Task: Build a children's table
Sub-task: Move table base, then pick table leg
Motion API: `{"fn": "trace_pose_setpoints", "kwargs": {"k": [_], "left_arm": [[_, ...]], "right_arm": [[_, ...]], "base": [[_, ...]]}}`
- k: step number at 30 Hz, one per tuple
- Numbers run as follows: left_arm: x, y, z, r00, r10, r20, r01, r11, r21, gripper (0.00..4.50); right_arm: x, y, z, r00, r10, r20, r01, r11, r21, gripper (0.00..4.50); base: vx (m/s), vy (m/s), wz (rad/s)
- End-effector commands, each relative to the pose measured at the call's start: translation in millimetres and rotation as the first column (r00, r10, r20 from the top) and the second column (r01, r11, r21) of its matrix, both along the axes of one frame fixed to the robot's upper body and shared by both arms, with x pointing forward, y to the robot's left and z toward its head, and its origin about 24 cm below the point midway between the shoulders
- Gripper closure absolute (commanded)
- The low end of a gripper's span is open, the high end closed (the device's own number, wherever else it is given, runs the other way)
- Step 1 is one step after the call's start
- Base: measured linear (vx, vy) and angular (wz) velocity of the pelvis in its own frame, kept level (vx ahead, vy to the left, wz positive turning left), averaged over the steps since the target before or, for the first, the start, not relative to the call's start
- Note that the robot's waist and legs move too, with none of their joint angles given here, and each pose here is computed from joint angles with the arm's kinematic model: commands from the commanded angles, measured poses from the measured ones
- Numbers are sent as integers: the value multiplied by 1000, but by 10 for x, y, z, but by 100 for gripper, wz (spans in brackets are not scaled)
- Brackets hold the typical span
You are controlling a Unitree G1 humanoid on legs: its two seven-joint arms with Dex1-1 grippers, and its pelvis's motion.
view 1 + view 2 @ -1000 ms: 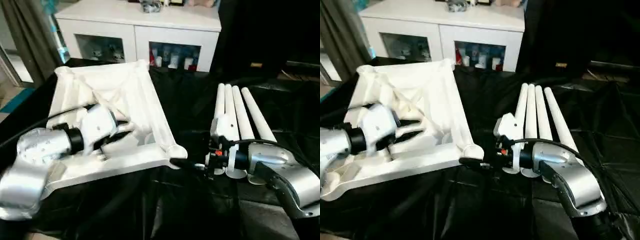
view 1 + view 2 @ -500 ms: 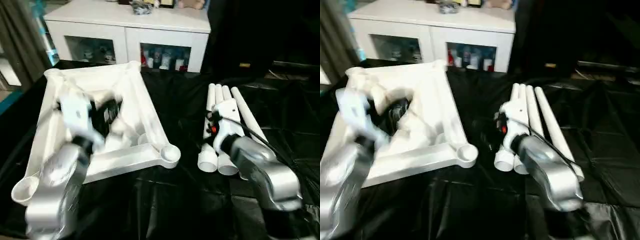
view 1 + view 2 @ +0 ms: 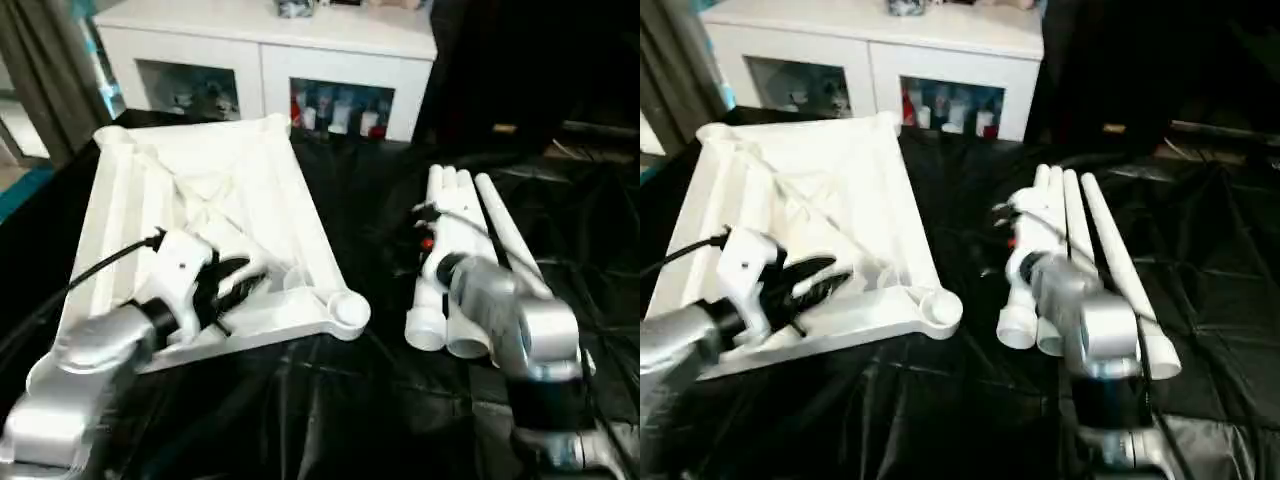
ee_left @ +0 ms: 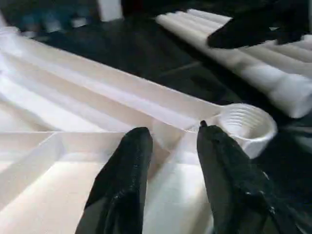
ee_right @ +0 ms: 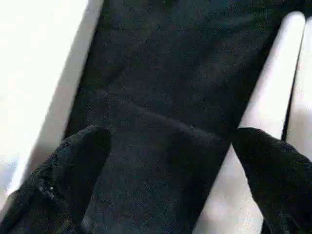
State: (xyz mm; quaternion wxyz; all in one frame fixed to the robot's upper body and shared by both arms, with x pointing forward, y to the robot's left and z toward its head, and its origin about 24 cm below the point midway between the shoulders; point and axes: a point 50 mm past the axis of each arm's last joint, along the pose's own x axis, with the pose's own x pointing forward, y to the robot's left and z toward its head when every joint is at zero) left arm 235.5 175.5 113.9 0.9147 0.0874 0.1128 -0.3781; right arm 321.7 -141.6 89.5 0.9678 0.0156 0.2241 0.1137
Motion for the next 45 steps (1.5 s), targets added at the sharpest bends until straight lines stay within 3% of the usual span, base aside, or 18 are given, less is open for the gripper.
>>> {"fn": "trace_pose_setpoints", "kwargs": {"k": [1,6,12,16,23,31,34,41,45], "left_arm": [[-46,-76,30,997,-73,-7,73,997,3,235],[-64,-91,42,991,-135,-23,135,990,40,183],[-56,-149,37,972,-228,-63,230,973,31,183],[-55,-159,41,968,-242,-66,244,969,34,183],[-54,-169,19,967,-245,-71,249,967,49,183],[-107,-175,8,965,-250,-83,255,966,54,183],[-129,-186,6,963,-254,-85,260,964,57,178],[-153,-199,-1,961,-261,-94,267,962,60,175],[-135,-220,9,964,-259,-68,264,961,80,141]], "right_arm": [[24,-68,39,999,-43,-9,42,999,-18,0],[5,-62,105,994,-77,-75,79,997,24,0],[-18,-128,96,978,-120,-169,124,992,14,0],[-28,-113,96,977,-103,-185,108,994,21,0],[-70,-2,48,959,-4,-282,17,999,45,0],[-50,-24,-7,936,14,-352,-1,999,38,0],[-50,-61,-68,915,1,-403,16,999,38,17],[-24,-68,-100,905,-6,-425,55,993,101,90],[-9,-73,-118,897,-8,-442,62,992,108,113]], "base": [[0,0,0],[0,0,0],[0,0,0],[0,0,0],[0,0,0],[0,0,0],[0,0,0],[0,0,0],[0,0,0]]}}
